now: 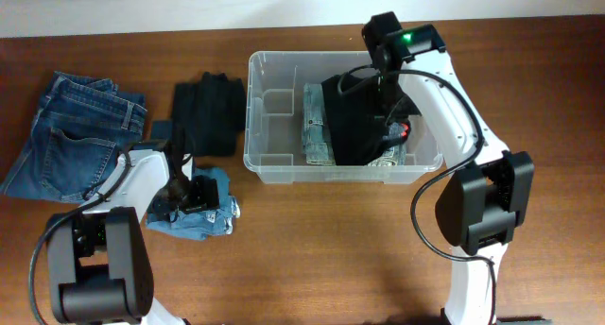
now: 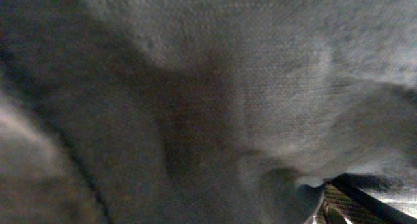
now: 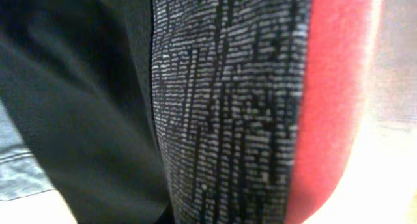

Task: Pack container
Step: 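Lower the black garment into the bin's right side and release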

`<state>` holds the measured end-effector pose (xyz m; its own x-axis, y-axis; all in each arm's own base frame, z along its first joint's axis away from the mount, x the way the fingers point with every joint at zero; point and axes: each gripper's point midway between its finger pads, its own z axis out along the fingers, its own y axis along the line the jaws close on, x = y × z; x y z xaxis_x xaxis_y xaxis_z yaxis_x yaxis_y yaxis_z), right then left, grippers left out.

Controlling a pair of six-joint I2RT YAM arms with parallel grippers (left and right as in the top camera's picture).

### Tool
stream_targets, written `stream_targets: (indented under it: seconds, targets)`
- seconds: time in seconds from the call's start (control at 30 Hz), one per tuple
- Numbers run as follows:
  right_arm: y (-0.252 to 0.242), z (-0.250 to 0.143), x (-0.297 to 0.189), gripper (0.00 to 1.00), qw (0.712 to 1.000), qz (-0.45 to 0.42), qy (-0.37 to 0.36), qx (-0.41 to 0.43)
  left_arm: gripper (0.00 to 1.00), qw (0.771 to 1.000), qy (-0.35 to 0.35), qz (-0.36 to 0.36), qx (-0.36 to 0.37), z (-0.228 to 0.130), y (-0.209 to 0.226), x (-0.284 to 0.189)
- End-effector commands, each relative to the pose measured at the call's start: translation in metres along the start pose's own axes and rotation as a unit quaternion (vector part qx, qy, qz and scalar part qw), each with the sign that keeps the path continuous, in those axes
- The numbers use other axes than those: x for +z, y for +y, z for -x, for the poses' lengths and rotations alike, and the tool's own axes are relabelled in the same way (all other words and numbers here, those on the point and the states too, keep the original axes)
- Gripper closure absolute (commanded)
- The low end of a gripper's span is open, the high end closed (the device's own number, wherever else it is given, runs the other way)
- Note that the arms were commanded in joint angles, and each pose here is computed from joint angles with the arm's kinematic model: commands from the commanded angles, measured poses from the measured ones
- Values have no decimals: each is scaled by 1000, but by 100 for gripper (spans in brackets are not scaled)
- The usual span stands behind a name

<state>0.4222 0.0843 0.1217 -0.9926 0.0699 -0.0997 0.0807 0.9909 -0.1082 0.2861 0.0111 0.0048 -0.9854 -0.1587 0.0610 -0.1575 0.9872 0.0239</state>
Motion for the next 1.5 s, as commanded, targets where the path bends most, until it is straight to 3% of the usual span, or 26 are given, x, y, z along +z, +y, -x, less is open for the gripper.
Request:
stream_targets:
  seconds: [0.0,0.07,0.33,0.43,0.57,0.63,0.67,0.73,0.77,0.8,1.1,1.47]
  targets:
    - [-9,-7,8,81,1000,-22,12,3,0,1000,11,5,8,-2,0,6]
    - [-10,-9,10,62,1000,-24,17,2,1,1000,11,5,8,-2,0,6]
    - [-20,3,-3,37,998,-51,-13,-25,1,1000,11,5,8,-2,0,6]
    - [-25,11,-19,20,997,-60,-34,-27,1,1000,11,5,8,-2,0,6]
    - [-25,15,-30,18,997,-56,-47,-24,1,1000,11,5,8,-2,0,6]
    - [-26,12,-31,25,997,-56,-42,-24,1,1000,11,5,8,-2,0,6]
    - [-26,10,-31,35,997,-57,-38,-25,1,1000,11,5,8,-2,0,6]
    - [-28,7,-30,65,997,-59,-31,-27,1,1000,11,5,8,-2,0,6]
    - [-28,6,-30,86,997,-60,-29,-27,1,1000,11,5,8,-2,0,6]
    - [-28,6,-30,96,997,-60,-28,-28,1,1000,11,5,8,-2,0,6]
    - [-27,2,-15,96,997,-63,-16,-30,0,1000,11,5,8,-2,0,6]
    - [-19,-30,60,96,997,-57,40,-39,1,1000,11,5,8,-2,0,6]
